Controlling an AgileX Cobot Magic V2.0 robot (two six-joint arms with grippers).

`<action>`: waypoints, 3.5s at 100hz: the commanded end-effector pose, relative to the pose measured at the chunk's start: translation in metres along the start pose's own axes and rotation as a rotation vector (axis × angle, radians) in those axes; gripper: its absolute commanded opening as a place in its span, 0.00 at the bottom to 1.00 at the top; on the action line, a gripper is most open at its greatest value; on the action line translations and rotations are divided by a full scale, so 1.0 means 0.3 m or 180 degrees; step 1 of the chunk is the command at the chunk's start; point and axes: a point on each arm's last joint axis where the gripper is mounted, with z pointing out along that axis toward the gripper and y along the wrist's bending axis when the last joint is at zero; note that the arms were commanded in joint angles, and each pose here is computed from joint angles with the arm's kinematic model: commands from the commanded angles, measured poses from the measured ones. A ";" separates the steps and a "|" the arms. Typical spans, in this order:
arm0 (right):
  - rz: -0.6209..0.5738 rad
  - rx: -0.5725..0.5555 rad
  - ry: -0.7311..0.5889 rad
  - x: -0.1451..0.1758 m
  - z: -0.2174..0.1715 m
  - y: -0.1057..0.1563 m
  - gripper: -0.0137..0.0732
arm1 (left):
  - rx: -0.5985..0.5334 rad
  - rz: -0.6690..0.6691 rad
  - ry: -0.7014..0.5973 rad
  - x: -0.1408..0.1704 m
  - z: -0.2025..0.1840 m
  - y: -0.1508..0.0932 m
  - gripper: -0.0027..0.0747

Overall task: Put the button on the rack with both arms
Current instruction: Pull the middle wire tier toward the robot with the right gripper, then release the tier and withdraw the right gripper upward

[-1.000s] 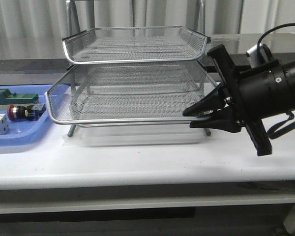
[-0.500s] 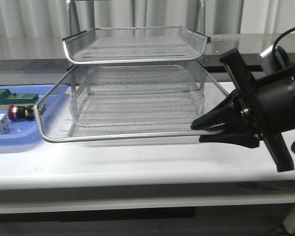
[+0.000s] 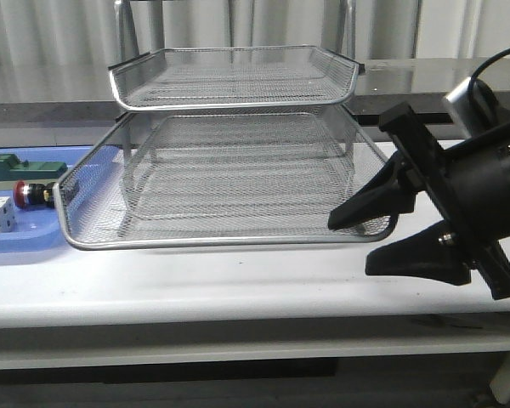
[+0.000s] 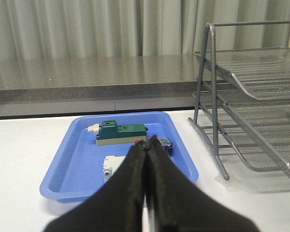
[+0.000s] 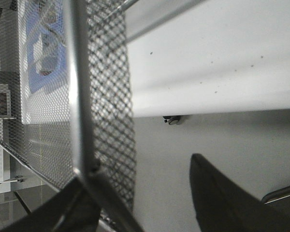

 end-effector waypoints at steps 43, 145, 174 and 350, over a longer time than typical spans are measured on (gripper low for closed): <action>-0.0469 -0.0327 -0.0316 -0.015 -0.101 0.127 0.70 | 0.0029 -0.0059 -0.0181 0.032 -0.002 -0.003 0.01; -0.1876 0.1018 -0.0612 0.072 -0.452 0.257 0.70 | 0.0029 -0.0059 -0.0181 0.032 -0.002 -0.003 0.01; -0.2151 0.1860 -0.0983 0.090 -0.670 0.334 0.70 | 0.0029 -0.0059 -0.0181 0.032 -0.002 -0.003 0.01; -0.2171 0.1901 -0.1652 0.321 -0.901 0.340 0.08 | 0.0027 0.0093 -0.0176 0.032 -0.002 -0.003 0.01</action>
